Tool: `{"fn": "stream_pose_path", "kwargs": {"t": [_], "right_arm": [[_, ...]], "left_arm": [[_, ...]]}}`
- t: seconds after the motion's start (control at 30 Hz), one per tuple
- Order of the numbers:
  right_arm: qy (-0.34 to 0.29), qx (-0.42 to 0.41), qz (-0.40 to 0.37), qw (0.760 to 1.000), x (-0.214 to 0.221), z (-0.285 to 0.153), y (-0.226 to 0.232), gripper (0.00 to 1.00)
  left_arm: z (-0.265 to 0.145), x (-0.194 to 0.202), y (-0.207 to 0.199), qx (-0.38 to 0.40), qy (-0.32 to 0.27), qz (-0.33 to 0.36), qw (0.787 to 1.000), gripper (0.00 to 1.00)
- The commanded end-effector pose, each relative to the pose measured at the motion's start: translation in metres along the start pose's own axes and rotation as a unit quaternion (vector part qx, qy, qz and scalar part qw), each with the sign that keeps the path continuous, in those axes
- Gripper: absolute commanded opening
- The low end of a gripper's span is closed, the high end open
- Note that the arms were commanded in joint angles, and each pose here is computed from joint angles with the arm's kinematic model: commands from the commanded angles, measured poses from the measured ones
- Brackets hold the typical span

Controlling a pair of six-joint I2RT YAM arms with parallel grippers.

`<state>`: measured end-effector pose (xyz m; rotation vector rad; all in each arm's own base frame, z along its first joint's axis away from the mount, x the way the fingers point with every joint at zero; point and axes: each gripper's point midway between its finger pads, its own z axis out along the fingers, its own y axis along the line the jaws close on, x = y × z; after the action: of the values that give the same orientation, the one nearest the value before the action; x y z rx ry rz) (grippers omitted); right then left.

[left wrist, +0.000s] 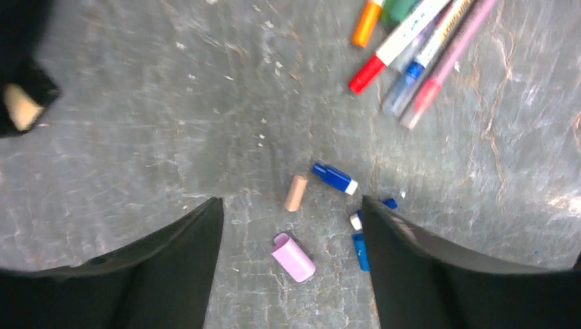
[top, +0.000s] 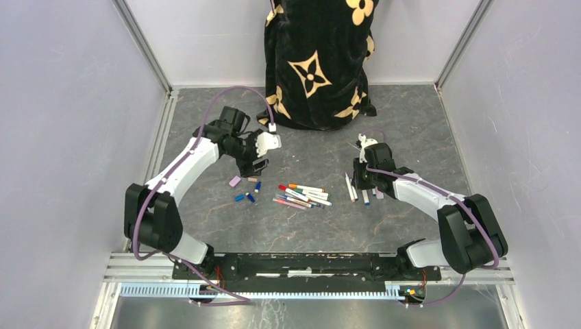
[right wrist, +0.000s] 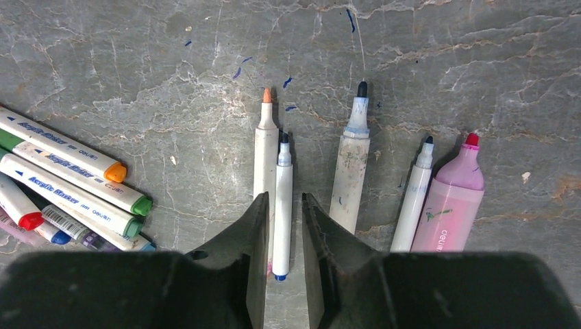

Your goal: Open the pen caps

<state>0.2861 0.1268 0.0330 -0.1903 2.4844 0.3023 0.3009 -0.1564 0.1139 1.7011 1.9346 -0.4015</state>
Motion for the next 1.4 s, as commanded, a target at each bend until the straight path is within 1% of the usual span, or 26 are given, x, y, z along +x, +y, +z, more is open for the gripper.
{"fn": "stream_pose_path", "kwargs": {"t": [0.0, 0.1, 0.13, 0.2, 0.27, 0.33, 0.4, 0.43, 0.47, 0.5, 0.67, 0.8, 1.03, 1.23, 1.37], "right_arm": [[-0.043, 0.009, -0.001, 0.999, -0.026, -0.003, -0.001, 0.28], [-0.065, 0.002, -0.008, 0.998, -0.036, -0.010, 0.004, 0.29], [-0.075, 0.011, -0.015, 0.997, -0.041, -0.014, 0.003, 0.30], [-0.093, 0.006, -0.041, 0.995, -0.051, -0.021, 0.015, 0.35], [-0.108, -0.017, -0.080, 0.991, -0.057, -0.027, 0.038, 0.39], [-0.114, -0.043, -0.126, 0.985, -0.058, -0.030, 0.064, 0.41], [-0.108, -0.086, -0.168, 0.976, -0.053, -0.029, 0.094, 0.43], [-0.105, -0.095, -0.180, 0.973, -0.052, -0.027, 0.103, 0.44], [-0.094, -0.112, -0.194, 0.970, -0.046, -0.023, 0.114, 0.44], [-0.088, -0.122, -0.208, 0.966, -0.045, -0.021, 0.122, 0.44], [-0.057, -0.132, -0.247, 0.958, -0.042, 0.001, 0.142, 0.44], [-0.034, -0.131, -0.268, 0.954, -0.037, 0.018, 0.147, 0.43], [-0.010, -0.135, -0.280, 0.950, -0.024, 0.031, 0.152, 0.43], [0.011, -0.112, -0.284, 0.952, -0.011, 0.042, 0.141, 0.42], [0.013, -0.106, -0.284, 0.953, -0.008, 0.047, 0.138, 0.39]], "left_arm": [[-0.046, -0.042, 0.017, -0.045, -0.058, -0.034, 0.997, 0.94], [-0.070, -0.058, 0.033, -0.085, -0.063, -0.048, 0.993, 0.99], [-0.078, -0.062, 0.038, -0.101, -0.064, -0.053, 0.991, 1.00], [-0.092, -0.067, 0.051, -0.142, -0.065, -0.068, 0.985, 1.00], [-0.107, -0.070, 0.063, -0.187, -0.070, -0.083, 0.976, 1.00], [-0.127, -0.072, 0.077, -0.234, -0.098, -0.109, 0.961, 1.00], [-0.152, -0.070, 0.091, -0.283, -0.136, -0.147, 0.938, 1.00], [-0.163, -0.069, 0.095, -0.302, -0.147, -0.155, 0.929, 1.00], [-0.165, -0.069, 0.094, -0.305, -0.149, -0.152, 0.928, 1.00], [-0.164, -0.069, 0.091, -0.296, -0.146, -0.149, 0.932, 1.00], [-0.144, -0.066, 0.063, -0.209, -0.130, -0.138, 0.959, 1.00], [-0.134, -0.059, 0.054, -0.186, -0.117, -0.136, 0.966, 1.00], [-0.122, -0.052, 0.051, -0.164, -0.106, -0.135, 0.971, 1.00], [-0.120, -0.056, 0.050, -0.151, -0.113, -0.133, 0.973, 1.00], [-0.120, -0.058, 0.047, -0.144, -0.116, -0.131, 0.974, 1.00]]}}
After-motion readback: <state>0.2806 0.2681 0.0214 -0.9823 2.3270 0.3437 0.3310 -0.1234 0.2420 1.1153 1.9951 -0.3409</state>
